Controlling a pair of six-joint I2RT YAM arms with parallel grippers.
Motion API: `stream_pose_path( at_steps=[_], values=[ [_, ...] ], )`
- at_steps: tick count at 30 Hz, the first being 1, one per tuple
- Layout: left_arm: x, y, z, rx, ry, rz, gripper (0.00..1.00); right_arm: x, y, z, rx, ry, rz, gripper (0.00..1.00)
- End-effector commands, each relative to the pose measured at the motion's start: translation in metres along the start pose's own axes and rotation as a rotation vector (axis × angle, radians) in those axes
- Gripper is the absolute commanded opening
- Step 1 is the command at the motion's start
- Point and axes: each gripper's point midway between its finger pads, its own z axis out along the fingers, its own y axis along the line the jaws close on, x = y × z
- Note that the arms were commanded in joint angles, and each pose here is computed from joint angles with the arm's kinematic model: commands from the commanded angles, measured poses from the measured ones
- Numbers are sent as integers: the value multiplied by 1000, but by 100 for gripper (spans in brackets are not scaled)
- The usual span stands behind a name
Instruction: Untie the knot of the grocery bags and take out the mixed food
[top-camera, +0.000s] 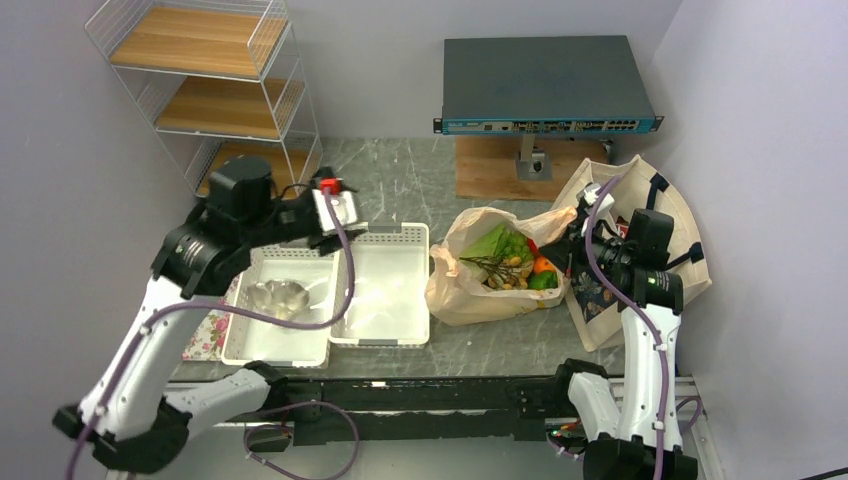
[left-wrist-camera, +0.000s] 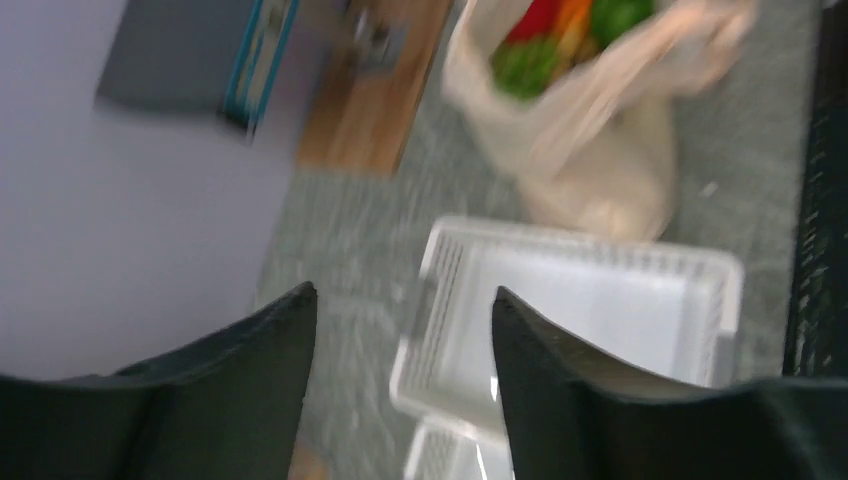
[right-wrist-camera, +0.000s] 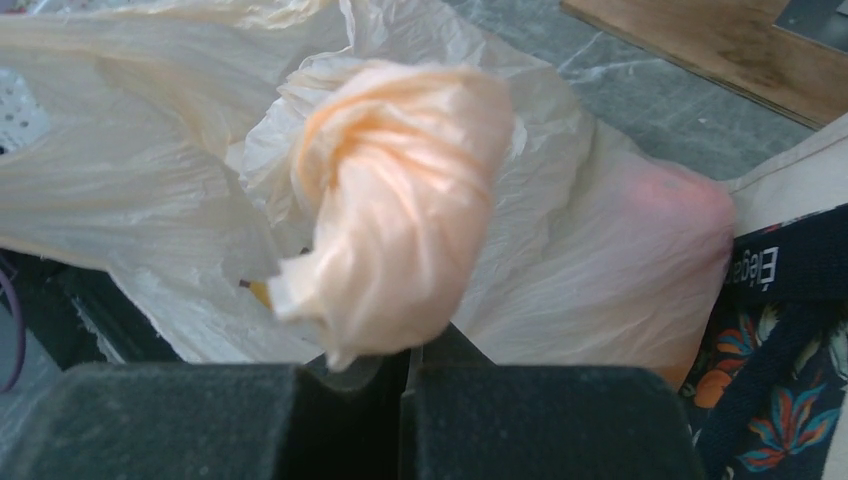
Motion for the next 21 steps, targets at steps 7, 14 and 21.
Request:
stream_pose_path(
  at_steps=[7,14,21],
  values=[
    [-155,-83,133,351,-277,368,33,8,24,-7,-98,9,-61,0],
    [-101,-138,238,449,-181,479,9,2,21,-9,-55,-13,-43,0],
    [25,-213,244,681,27,601,5,-3,18,-11,-3,-52,-42,0]
  ],
)
